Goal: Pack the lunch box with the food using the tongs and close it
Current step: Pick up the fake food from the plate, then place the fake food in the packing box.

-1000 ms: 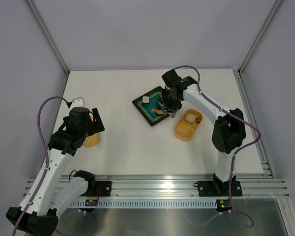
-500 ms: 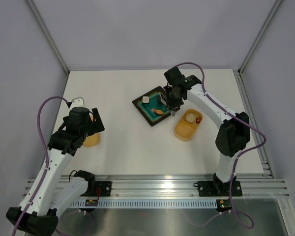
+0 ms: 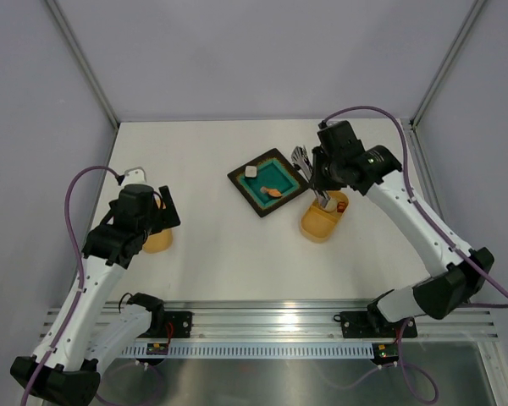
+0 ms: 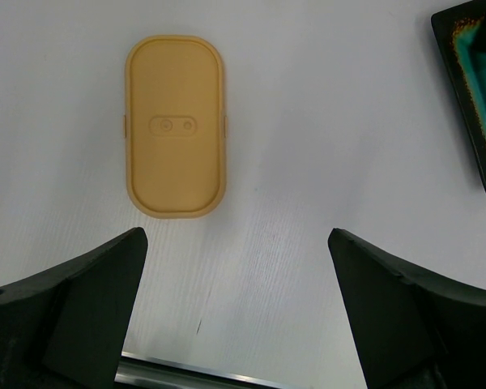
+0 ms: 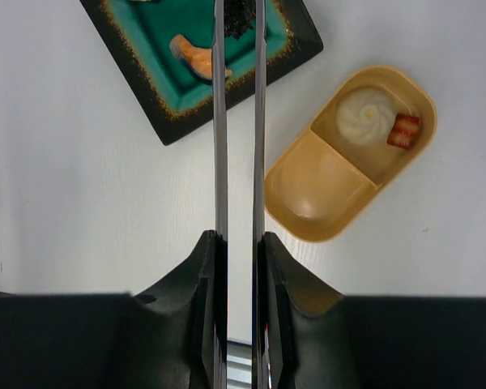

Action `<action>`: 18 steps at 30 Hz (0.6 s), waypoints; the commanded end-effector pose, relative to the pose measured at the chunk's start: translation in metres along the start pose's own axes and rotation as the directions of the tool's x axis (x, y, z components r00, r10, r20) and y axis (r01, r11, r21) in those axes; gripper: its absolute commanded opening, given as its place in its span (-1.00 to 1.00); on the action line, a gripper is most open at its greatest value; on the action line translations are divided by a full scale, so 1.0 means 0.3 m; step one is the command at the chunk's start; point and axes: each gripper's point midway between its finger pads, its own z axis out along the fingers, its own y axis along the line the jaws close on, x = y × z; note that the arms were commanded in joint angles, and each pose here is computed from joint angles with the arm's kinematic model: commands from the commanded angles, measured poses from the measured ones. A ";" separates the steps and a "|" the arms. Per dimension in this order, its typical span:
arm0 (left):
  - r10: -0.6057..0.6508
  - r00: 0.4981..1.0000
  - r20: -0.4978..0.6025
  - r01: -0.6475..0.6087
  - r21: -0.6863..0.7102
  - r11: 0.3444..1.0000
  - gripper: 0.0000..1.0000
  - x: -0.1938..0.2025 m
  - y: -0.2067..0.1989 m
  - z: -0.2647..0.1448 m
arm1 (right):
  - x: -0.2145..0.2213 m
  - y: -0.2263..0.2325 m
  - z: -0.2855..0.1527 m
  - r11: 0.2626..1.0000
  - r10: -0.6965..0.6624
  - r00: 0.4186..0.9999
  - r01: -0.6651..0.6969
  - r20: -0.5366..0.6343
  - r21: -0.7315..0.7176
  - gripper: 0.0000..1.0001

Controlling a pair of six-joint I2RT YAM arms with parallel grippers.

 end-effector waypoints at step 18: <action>-0.017 0.999 0.029 0.015 0.054 0.998 0.98 -0.029 -0.049 0.026 | 0.447 -0.166 -0.128 0.990 0.135 0.965 -0.124 -0.225 0.063 -0.94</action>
